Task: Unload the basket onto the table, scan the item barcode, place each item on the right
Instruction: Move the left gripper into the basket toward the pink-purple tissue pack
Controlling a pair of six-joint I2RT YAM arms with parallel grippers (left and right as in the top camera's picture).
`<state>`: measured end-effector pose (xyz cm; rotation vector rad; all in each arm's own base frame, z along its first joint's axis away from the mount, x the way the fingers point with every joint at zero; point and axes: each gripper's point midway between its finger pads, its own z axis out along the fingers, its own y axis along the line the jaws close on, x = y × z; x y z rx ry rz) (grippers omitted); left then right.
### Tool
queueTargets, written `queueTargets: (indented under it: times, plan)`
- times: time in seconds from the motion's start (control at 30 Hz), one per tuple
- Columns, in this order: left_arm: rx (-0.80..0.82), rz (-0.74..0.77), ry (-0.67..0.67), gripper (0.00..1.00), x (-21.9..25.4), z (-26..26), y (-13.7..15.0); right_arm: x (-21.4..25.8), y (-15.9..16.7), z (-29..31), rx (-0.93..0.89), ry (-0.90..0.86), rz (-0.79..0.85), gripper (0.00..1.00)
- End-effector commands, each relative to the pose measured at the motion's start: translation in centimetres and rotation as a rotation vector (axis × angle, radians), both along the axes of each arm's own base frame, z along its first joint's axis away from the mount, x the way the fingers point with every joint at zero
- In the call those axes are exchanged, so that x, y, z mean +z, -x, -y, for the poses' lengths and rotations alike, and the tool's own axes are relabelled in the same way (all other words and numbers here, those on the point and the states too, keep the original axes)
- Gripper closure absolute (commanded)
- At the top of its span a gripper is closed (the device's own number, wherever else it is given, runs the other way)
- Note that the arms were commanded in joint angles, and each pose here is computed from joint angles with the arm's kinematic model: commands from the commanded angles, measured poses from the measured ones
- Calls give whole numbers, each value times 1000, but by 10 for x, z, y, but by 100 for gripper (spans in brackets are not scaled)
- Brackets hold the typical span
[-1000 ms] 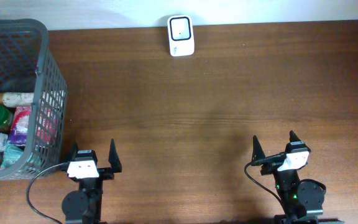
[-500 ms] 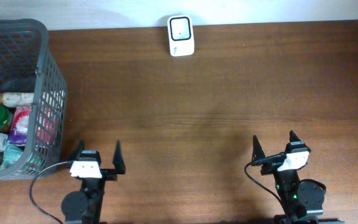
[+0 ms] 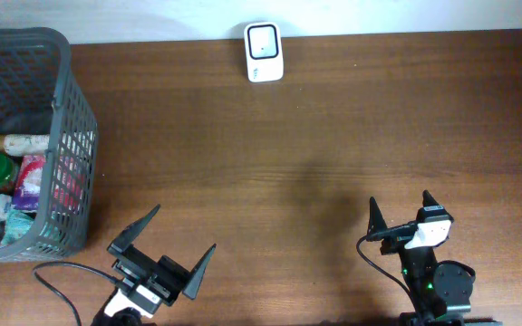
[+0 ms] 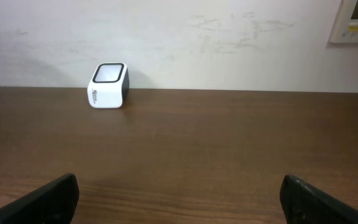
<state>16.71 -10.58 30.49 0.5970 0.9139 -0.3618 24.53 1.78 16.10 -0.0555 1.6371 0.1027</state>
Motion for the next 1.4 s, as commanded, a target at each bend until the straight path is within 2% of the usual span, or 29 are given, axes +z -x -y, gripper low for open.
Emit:
queueTargets:
  times: [0.0,0.03,0.23,0.6,0.73,0.8,0.97,1.0,1.1,1.17,1.3,1.37]
  plan:
    - [-4,-28,50,1,8,-3,0,-4,0,0,-1,-6,-9,1]
    - [9,-47,87,1,9,-8,-3,-4,0,0,-2,-6,-9,1]
    - [49,-91,114,1,11,-15,-10,-4,0,0,-2,-6,-9,1]
    - [78,-83,137,1,19,-20,-10,-8,-1,0,-2,-6,-26,1]
    - [106,-187,183,1,35,-27,-16,-8,-1,0,-2,-6,-26,1]
    - [133,-209,157,1,46,-28,-18,-8,-1,0,-2,-6,-26,1]
    - [216,-367,-5,1,85,-28,-36,-8,-1,0,-2,-6,-26,1]
    - [198,-452,-27,1,94,-24,-41,-8,-1,0,-2,-6,-26,1]
    - [111,-438,-93,1,102,-10,-40,-8,-1,0,-2,-6,-26,1]
    - [114,-451,-95,1,104,-10,-46,-8,-1,0,-2,-6,-26,1]
    - [164,-606,-92,1,108,-18,-61,-8,-1,0,-2,-6,-26,1]
    - [101,-634,-107,1,112,-10,-61,-8,-1,0,-2,-6,-26,1]
